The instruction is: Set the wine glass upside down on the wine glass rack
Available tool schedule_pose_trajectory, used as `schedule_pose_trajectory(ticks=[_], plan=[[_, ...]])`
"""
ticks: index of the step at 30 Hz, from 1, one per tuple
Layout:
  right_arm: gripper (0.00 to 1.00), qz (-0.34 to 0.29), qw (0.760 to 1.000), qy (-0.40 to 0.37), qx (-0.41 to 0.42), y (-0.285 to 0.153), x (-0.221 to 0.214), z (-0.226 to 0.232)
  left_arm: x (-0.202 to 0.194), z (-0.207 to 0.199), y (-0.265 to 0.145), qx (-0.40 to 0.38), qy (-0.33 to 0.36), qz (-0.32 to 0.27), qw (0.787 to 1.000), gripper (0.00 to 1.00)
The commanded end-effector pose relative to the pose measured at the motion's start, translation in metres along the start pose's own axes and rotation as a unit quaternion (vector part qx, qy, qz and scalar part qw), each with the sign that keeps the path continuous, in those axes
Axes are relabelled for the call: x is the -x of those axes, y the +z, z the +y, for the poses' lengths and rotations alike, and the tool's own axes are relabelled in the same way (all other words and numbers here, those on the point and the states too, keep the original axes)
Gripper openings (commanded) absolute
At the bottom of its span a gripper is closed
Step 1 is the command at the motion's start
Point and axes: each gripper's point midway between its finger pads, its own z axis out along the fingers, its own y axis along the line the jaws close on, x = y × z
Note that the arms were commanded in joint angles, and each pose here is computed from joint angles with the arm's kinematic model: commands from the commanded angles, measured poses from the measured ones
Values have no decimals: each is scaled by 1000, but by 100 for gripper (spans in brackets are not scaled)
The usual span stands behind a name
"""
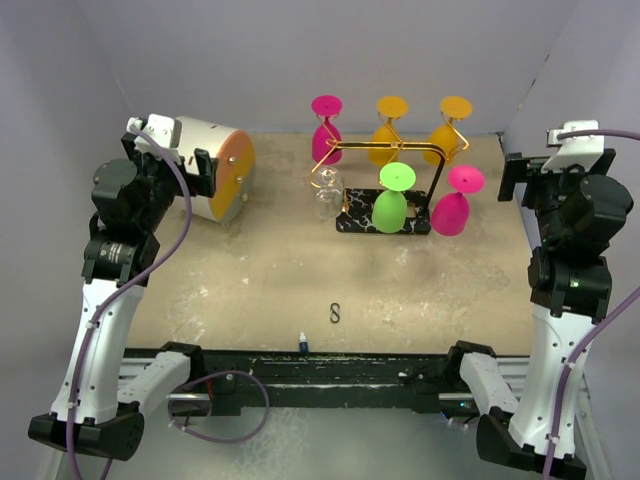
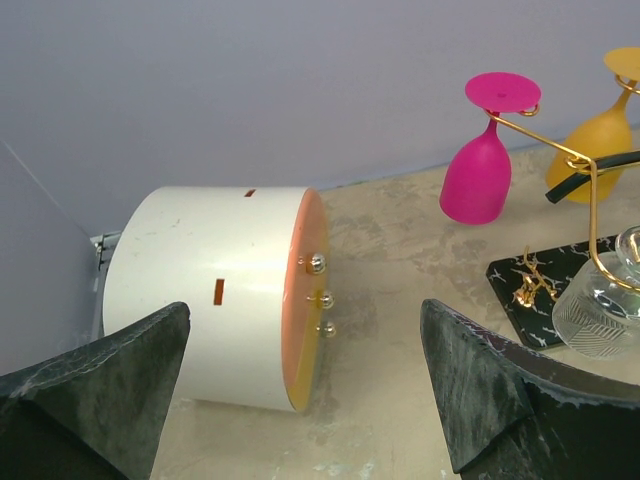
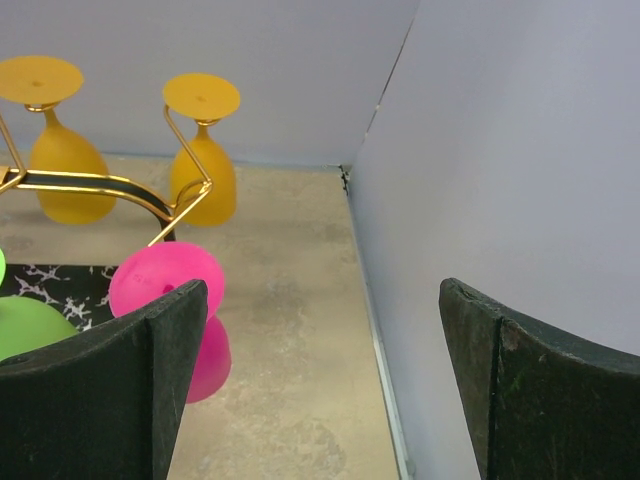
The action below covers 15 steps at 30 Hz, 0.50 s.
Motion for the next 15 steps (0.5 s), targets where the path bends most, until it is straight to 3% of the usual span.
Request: schedule_pose_trajectory(ticks=[1, 15], plan=[[100, -27, 999, 12, -24, -5, 15, -9, 11, 7, -5, 17, -13, -18, 1000, 99], [100, -24, 999, 24, -21, -7, 10, -9, 18, 10, -17, 26, -11, -22, 999, 99]])
